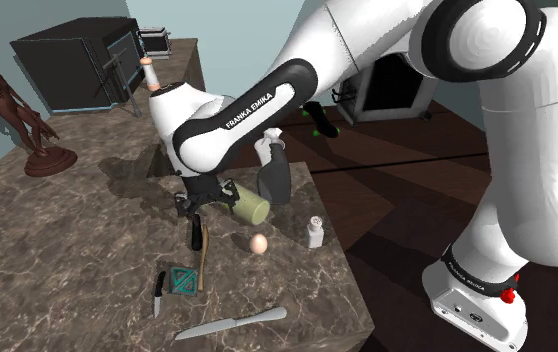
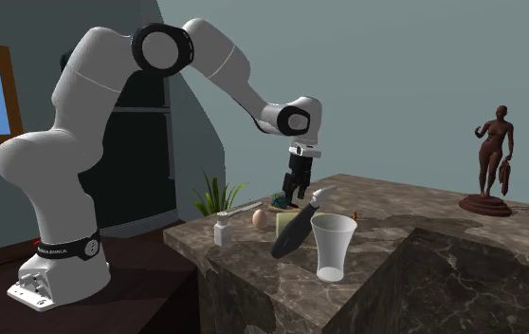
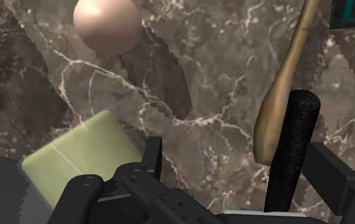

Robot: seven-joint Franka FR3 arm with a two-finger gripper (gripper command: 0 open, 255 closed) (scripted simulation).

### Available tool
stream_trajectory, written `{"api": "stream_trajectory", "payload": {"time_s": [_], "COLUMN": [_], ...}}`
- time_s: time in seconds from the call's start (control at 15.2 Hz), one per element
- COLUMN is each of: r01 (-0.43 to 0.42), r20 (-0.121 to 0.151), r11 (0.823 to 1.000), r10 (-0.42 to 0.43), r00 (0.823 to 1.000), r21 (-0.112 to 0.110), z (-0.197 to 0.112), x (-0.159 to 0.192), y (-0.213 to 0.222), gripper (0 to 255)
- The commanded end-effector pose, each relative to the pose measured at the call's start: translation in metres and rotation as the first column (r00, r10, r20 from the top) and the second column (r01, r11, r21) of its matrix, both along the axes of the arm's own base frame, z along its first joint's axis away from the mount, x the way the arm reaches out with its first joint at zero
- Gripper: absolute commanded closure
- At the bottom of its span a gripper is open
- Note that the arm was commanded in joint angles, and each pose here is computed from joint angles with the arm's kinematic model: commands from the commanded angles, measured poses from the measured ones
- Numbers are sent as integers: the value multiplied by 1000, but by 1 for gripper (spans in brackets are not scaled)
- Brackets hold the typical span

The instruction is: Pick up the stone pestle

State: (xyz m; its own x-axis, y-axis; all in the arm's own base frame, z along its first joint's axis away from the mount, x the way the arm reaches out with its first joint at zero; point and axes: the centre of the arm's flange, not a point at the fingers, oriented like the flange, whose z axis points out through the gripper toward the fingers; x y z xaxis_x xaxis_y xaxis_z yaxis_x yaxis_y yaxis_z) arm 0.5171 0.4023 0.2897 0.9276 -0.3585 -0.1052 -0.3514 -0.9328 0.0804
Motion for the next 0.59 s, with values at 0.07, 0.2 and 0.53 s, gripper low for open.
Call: {"api": "stream_trajectory", "payload": {"time_s": [0.07,0.2,0.53], "r01": [22,35,35], "r20": [8,13,13], "r11": [1000,999,999], "r10": [-22,-35,-35], "r00": [1000,999,999], "r21": [-2,-2,-2], "z": [-20,-31,-52], "x": [22,36,37], "y": [30,48,48], "gripper": [0,0,0]}}
